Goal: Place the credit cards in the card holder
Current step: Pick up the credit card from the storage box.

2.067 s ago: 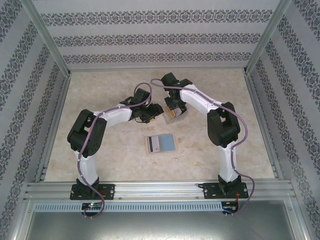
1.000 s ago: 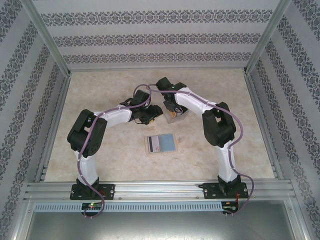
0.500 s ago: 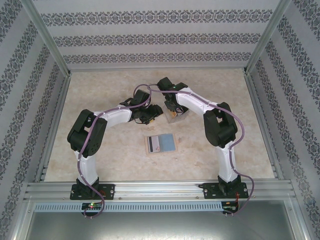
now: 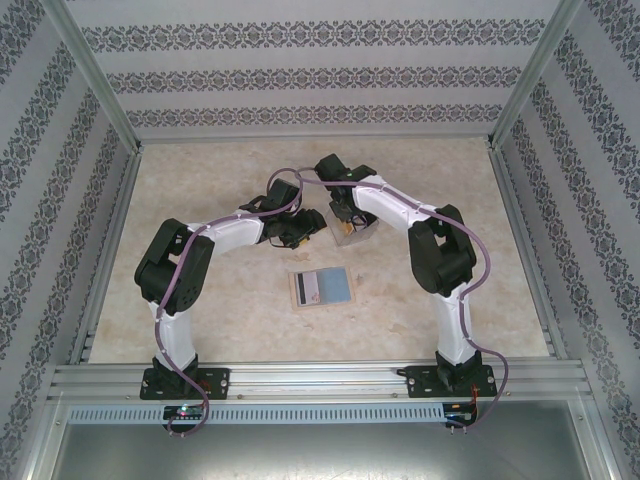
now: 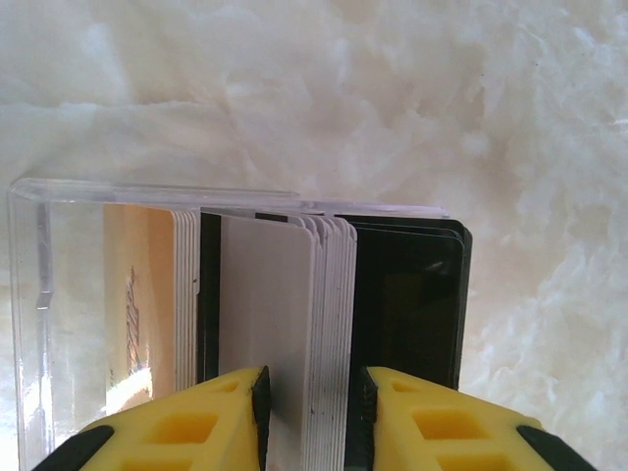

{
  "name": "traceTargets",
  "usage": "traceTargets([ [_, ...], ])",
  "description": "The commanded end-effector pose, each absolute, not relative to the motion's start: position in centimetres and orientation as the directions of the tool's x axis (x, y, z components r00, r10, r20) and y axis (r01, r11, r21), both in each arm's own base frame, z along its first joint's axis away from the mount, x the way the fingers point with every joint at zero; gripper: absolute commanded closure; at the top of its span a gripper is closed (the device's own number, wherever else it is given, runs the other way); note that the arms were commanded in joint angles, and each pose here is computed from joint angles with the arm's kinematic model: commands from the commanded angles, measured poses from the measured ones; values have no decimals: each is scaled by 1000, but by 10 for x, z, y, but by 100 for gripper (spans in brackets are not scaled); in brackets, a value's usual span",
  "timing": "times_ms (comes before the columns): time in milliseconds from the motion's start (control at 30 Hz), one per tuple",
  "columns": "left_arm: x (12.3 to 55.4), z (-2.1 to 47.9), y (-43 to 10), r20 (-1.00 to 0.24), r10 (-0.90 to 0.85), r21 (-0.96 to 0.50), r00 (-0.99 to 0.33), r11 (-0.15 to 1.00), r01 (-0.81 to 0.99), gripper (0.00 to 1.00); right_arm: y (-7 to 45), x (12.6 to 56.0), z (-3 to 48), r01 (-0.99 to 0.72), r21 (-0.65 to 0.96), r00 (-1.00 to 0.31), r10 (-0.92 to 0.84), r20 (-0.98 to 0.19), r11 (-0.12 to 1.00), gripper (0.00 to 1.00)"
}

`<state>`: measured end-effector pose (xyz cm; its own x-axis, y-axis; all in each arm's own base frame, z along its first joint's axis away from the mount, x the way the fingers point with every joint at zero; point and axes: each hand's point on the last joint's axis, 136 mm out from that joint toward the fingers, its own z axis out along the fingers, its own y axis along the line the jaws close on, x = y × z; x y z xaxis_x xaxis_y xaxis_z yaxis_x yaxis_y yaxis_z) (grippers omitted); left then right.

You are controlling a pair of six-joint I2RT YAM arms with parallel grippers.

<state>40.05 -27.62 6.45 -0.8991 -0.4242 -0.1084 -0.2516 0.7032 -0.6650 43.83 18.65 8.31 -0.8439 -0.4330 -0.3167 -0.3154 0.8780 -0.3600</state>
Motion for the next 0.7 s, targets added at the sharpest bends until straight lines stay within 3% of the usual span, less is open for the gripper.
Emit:
traceTargets([
  [0,406,72,-274,-111,-440,-685,-891,684,-252,42,175,440,101,-264,-368,-847,-396,-354,892,69],
  [667,404,72,-274,-109,-440,-689,-891,680,-251,42,173,436,102,-256,-345,-850,-380,-364,903,88],
])
